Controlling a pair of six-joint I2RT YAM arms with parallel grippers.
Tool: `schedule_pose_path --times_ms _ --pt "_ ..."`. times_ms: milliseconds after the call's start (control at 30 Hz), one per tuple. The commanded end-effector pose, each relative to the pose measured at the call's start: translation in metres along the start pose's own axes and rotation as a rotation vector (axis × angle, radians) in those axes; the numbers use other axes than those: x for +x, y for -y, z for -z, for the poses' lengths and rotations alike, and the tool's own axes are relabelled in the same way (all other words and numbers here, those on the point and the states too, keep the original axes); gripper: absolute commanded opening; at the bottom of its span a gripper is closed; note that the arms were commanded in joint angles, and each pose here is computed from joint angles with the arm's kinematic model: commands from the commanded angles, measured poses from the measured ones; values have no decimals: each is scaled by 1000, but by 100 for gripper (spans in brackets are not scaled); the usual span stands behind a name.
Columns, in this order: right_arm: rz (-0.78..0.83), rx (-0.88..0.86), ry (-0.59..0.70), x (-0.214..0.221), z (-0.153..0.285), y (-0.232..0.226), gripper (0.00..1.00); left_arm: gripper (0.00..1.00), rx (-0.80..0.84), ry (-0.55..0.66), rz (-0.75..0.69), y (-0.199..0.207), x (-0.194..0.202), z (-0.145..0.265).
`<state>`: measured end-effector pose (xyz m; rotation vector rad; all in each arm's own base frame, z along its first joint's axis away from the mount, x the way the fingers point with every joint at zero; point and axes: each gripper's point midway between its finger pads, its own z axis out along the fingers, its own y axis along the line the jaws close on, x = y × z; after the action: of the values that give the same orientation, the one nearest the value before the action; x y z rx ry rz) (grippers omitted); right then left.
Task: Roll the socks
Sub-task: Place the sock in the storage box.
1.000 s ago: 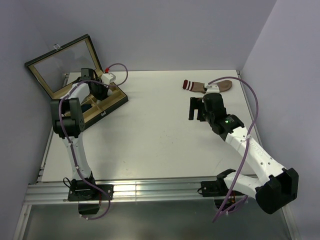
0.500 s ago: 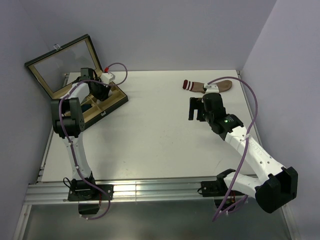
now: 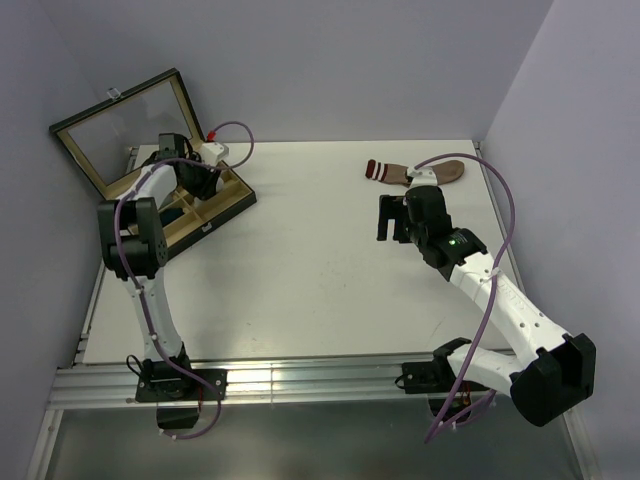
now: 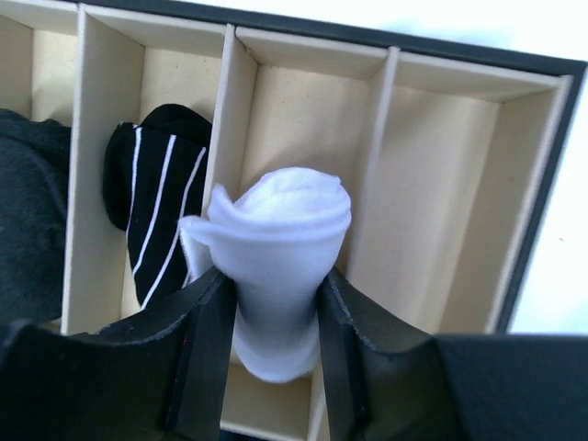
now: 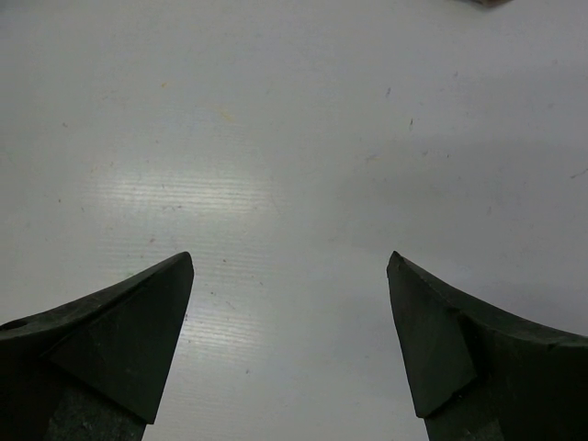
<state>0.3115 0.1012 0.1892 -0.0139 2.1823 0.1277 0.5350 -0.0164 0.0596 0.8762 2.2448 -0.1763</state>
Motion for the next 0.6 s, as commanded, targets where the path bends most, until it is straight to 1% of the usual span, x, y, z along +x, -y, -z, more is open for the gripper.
schedule_pose_path --times_ms 0,100,200,267,400,567 --pt "5 -14 34 -17 4 -3 93 44 -10 99 -28 3 -38 33" --pt "3 -18 35 -18 4 -4 92 45 -10 91 -28 2 -37 31" --pt "6 -21 30 -17 4 -4 92 42 13 63 -17 5 -28 23" --pt "6 -23 31 -17 4 -4 92 39 25 52 -9 8 -21 16" --pt "5 -23 32 -17 4 -4 91 36 83 38 15 17 -12 5" --pt "5 -27 28 -15 3 -5 91 34 167 -10 35 30 5 -8"
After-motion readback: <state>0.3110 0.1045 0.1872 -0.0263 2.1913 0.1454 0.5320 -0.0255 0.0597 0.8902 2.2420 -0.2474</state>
